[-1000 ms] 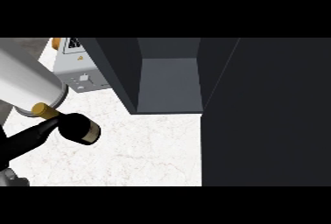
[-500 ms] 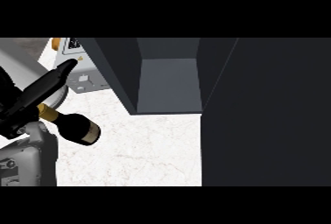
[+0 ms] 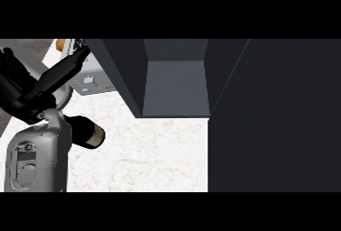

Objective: Pick up the wine, place it into the cabinet and close the cabinet

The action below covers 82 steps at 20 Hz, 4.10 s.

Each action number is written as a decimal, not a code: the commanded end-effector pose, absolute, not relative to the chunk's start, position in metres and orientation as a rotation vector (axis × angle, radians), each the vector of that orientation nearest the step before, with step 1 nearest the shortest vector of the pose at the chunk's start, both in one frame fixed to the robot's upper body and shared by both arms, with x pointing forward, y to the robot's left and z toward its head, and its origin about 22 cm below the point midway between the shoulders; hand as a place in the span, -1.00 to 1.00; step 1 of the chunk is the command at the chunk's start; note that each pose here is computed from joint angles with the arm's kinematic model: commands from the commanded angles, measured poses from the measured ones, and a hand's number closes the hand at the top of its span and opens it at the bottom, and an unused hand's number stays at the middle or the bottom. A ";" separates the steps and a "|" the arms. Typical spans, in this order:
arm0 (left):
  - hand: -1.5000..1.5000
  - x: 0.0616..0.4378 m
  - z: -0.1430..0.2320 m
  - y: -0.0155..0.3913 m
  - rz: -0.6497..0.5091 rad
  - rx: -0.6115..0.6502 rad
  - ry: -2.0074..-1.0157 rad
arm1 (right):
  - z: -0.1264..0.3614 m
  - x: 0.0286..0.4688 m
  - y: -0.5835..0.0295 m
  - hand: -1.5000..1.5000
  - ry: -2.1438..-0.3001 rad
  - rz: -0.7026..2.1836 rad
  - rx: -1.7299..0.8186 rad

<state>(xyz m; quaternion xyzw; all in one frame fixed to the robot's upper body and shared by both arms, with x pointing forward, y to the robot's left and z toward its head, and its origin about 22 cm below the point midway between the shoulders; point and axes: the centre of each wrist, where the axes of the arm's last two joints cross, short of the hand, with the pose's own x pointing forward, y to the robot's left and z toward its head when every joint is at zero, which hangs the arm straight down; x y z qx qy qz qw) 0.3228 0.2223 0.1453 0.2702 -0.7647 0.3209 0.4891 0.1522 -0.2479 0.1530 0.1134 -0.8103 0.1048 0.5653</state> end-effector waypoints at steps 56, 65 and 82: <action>-1.00 0.215 -0.017 0.241 0.881 0.839 -1.540 | 0.172 0.153 -0.234 -1.00 -1.915 0.268 0.286; -1.00 0.220 -0.062 0.257 0.901 0.782 -1.513 | 0.171 0.147 -0.244 -1.00 -1.892 0.259 0.279; -1.00 0.227 -0.108 0.267 0.888 0.729 -1.500 | 0.172 0.161 -0.240 -1.00 -1.915 0.251 0.235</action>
